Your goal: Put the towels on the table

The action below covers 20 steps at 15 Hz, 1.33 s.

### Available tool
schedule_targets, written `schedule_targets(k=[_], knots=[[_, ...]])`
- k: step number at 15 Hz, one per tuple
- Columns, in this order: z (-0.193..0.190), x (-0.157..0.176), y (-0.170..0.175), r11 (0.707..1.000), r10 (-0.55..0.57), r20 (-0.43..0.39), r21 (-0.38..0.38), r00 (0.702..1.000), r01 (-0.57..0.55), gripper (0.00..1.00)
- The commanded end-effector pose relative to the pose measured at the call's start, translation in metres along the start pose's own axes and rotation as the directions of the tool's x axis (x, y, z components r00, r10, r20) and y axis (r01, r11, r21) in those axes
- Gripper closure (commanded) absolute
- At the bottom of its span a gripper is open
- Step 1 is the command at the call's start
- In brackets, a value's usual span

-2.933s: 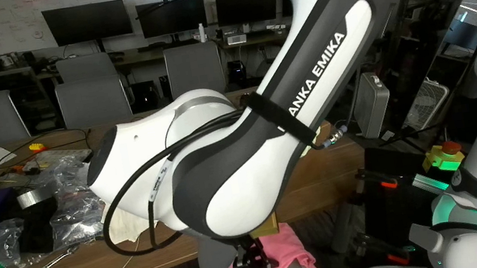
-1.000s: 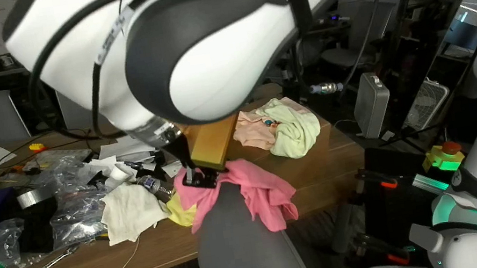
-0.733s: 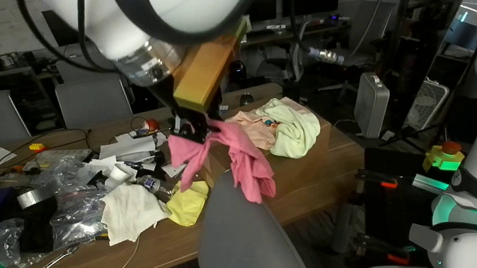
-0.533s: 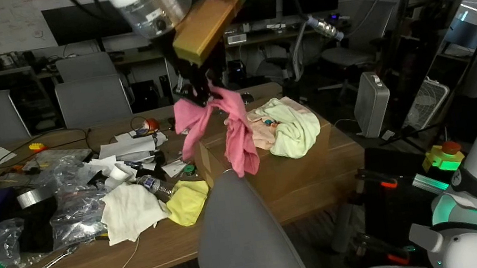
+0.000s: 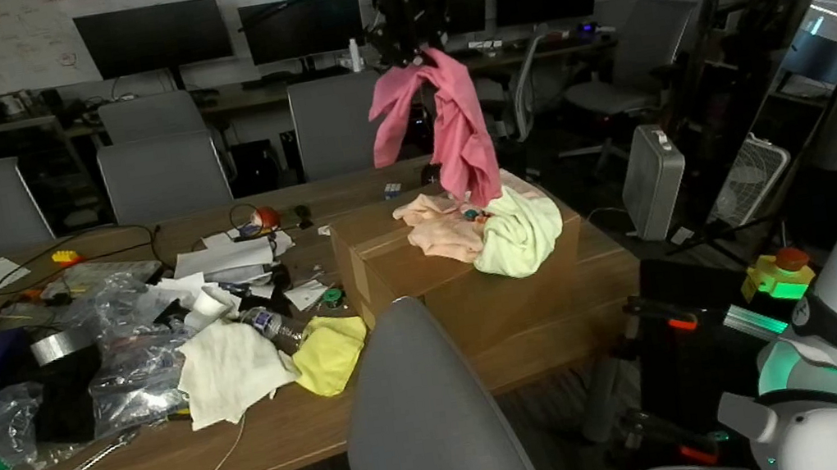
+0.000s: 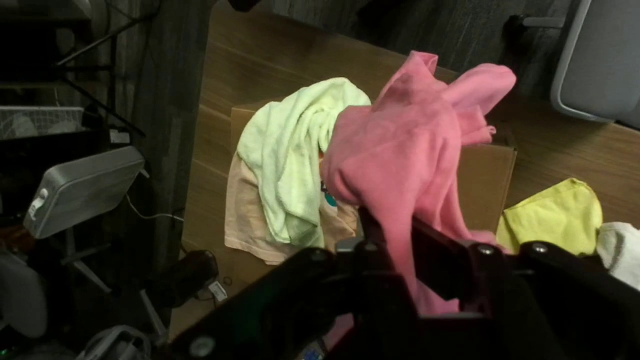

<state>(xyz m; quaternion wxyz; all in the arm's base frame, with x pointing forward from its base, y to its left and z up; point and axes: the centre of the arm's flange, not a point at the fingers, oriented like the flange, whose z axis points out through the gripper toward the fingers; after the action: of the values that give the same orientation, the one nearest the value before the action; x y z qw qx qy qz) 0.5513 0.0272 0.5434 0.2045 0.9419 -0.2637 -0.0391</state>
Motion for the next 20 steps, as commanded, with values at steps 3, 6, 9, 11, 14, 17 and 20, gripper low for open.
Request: schedule_targets(k=[3,6,9,11,14,17,20], knots=[[0.0,0.035,0.073,0.985,0.156,0.069,0.067,0.985,-0.161,0.96],[0.005,0.055,0.111,0.947,0.294,0.09,0.105,0.952,-0.303,0.96],[0.005,0.065,0.155,0.891,0.428,0.059,0.141,0.902,-0.432,0.96],[0.003,0.07,0.179,0.846,0.51,0.03,0.164,0.86,-0.507,0.96],[0.002,0.077,0.199,0.769,0.616,-0.012,0.224,0.788,-0.598,0.82],[0.011,0.086,0.197,0.783,0.605,0.018,0.164,0.796,-0.599,0.56],[0.036,0.081,0.187,0.85,0.512,0.113,0.074,0.851,-0.522,0.32]])
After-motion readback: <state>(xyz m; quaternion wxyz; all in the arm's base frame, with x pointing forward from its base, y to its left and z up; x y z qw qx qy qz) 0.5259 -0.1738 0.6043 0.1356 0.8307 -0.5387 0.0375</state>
